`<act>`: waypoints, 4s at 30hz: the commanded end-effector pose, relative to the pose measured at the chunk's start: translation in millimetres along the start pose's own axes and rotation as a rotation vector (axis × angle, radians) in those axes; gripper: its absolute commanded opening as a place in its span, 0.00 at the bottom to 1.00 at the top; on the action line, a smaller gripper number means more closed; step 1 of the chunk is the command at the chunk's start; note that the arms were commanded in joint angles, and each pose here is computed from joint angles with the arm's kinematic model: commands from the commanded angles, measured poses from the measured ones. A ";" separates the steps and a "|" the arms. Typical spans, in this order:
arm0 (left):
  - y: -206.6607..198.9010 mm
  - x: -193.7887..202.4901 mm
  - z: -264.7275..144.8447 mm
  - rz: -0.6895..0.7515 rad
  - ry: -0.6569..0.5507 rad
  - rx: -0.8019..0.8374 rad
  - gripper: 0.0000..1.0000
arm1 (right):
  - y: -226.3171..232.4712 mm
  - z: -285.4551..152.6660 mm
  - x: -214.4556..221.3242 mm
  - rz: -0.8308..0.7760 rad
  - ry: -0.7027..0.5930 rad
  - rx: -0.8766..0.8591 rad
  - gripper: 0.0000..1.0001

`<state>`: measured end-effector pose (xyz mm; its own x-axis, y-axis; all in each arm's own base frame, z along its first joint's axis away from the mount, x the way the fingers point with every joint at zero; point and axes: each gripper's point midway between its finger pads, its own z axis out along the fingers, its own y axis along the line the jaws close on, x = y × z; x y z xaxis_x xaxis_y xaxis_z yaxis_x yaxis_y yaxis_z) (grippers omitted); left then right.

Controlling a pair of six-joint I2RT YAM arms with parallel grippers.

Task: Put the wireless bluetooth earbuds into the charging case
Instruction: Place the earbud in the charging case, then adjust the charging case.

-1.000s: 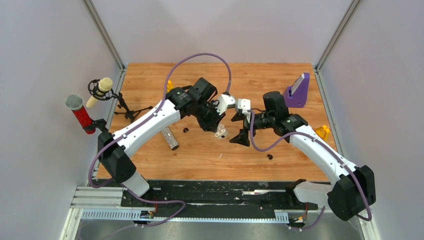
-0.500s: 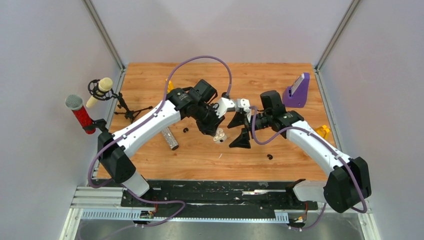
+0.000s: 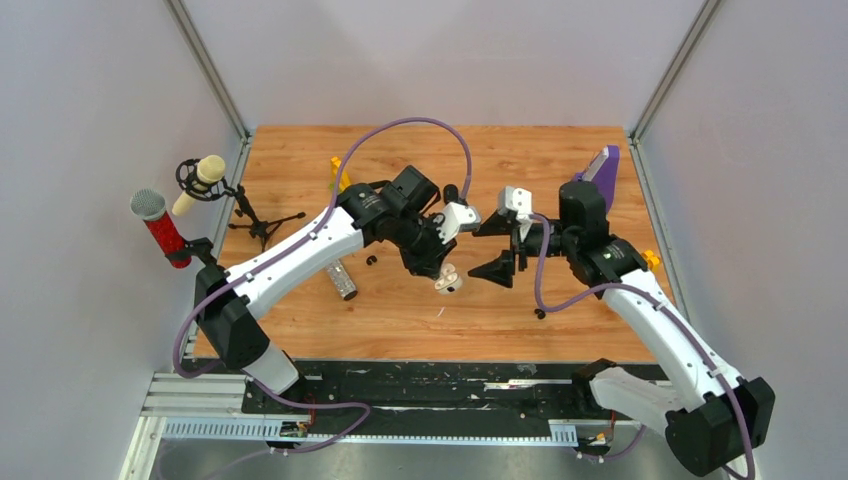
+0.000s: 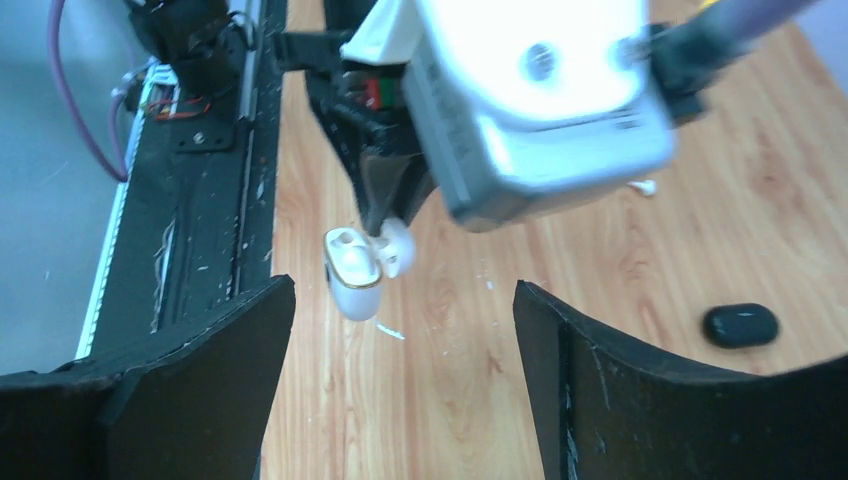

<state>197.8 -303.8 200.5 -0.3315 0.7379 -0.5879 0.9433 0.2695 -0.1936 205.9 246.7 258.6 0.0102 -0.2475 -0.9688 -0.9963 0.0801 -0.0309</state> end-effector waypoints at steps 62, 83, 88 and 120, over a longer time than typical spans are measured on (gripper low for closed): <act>-36.7 -10.6 -2.3 0.109 -0.050 0.164 0.22 | 6.1 40.1 18.4 0.257 -0.026 -0.205 0.33; -33.9 -10.9 -2.9 0.108 -0.050 0.146 0.38 | 5.6 37.6 14.8 0.233 -0.029 -0.184 0.02; -32.6 -11.1 -3.1 0.107 -0.051 0.137 0.49 | 5.8 36.6 12.5 0.223 -0.032 -0.179 0.00; 19.9 -17.3 -58.4 0.040 -0.194 -0.118 1.00 | -38.4 28.3 18.3 0.139 0.008 0.123 0.00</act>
<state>213.2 -283.0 233.8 -0.2955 0.6714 -0.6796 0.9489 0.2885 -0.1277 229.1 268.1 210.3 -0.2357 -0.2691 -0.9338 -0.9673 0.1575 0.1988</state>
